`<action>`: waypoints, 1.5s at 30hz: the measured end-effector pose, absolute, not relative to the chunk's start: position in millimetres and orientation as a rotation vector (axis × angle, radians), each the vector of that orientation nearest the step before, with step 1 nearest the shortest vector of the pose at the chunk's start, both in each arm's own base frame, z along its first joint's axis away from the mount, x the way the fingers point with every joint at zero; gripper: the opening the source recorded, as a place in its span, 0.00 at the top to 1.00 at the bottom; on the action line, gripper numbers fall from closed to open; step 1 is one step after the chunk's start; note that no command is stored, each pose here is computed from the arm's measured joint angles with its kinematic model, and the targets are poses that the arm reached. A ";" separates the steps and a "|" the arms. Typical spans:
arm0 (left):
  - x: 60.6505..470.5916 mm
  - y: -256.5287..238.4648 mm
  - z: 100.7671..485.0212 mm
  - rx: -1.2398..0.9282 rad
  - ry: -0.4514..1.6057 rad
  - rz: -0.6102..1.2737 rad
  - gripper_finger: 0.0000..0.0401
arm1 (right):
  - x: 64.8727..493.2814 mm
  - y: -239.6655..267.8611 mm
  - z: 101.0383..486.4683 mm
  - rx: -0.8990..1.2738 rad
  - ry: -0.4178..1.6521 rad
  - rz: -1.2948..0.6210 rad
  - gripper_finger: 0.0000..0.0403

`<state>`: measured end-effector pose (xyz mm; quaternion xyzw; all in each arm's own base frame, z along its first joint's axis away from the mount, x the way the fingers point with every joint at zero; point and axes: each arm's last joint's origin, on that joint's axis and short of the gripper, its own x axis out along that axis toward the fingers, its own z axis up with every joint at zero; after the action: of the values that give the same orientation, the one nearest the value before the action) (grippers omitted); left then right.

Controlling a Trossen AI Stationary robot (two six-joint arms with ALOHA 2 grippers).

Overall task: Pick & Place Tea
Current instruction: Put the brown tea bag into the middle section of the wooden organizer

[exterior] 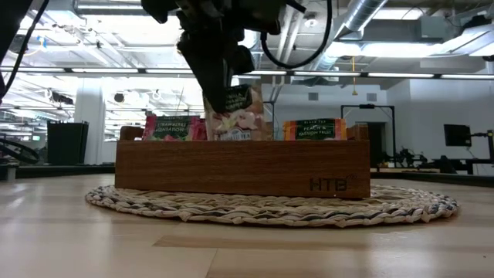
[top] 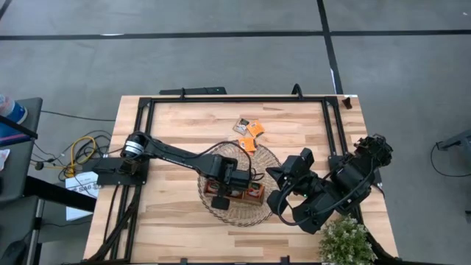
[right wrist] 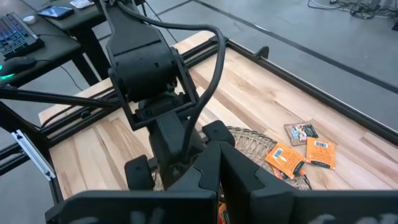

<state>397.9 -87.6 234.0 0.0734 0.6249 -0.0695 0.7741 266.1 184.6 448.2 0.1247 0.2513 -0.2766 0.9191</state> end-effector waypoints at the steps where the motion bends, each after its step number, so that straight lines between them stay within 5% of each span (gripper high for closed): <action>1: 398.3 -87.7 234.0 0.158 1.350 -0.152 1.00 | 266.1 184.6 448.2 0.256 0.517 -0.569 1.00; 27: 403.5 -90.3 232.2 0.155 1.309 -0.236 0.99 | 266.3 184.8 448.0 0.258 0.519 -0.566 1.00; 45: 404.5 -76.9 242.0 0.334 1.282 -0.104 0.64 | 266.3 184.8 447.9 0.250 0.525 -0.562 1.00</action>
<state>404.5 -76.9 242.0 0.1552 0.5950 -0.0481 0.7871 266.3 184.8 447.9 0.1217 0.2553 -0.2735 0.9193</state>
